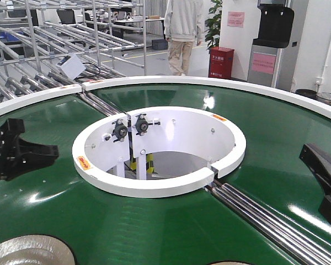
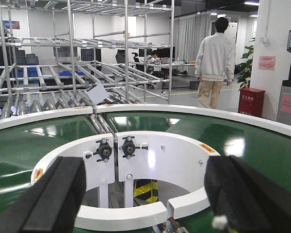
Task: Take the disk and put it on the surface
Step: 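Lower the left gripper to the rim of a cream plate on the conveyor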
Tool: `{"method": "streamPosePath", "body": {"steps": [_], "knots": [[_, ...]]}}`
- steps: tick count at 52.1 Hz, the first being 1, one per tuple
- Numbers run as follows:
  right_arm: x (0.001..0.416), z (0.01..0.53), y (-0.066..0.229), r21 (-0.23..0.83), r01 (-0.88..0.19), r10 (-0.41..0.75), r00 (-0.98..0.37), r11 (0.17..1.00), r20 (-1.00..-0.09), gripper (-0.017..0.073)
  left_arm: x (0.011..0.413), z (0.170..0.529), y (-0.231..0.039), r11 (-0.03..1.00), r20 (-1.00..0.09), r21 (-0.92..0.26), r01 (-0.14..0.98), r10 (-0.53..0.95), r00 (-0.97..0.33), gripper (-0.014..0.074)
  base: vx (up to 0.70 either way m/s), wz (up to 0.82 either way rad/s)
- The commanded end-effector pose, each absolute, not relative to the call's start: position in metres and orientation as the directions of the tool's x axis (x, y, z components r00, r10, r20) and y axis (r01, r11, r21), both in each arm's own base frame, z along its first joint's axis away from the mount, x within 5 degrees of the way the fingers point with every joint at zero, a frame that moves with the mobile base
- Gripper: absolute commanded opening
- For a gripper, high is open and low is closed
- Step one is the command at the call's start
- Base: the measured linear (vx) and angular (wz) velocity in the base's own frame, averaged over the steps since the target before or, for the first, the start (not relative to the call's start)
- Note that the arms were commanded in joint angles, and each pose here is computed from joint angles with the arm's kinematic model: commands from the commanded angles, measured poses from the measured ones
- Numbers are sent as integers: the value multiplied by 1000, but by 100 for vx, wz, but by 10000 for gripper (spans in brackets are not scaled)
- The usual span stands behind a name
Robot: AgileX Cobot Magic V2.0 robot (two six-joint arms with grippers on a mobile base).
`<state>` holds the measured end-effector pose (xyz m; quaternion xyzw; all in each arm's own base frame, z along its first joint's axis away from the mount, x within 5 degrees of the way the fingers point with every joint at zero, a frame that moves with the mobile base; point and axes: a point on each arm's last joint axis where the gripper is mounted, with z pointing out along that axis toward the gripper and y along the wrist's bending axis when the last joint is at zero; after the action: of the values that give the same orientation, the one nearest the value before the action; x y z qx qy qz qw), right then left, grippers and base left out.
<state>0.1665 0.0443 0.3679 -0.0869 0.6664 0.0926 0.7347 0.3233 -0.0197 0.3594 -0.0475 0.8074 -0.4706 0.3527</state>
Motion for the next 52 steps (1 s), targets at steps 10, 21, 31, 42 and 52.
{"method": "streamPosePath", "body": {"steps": [10,21,31,42,52], "knots": [[163,388,42,-9,-243,44,212,970,-976,550,349,366,8,495,-494,-849,184,-621,-609,120,0,0],[164,385,43,-10,-245,36,180,969,-983,550,340,350,62,614,-518,-787,55,-610,-599,245,0,0],[164,384,43,-10,-246,33,170,969,-985,550,312,311,115,827,-486,-554,-97,-415,-769,307,0,0],[163,384,43,-19,-246,23,165,969,-986,550,317,268,135,858,-350,-460,-230,-413,-840,308,0,0],[164,380,43,-19,-249,13,127,968,-992,550,322,244,139,857,-277,-461,-229,-384,-881,322,0,0]]}}
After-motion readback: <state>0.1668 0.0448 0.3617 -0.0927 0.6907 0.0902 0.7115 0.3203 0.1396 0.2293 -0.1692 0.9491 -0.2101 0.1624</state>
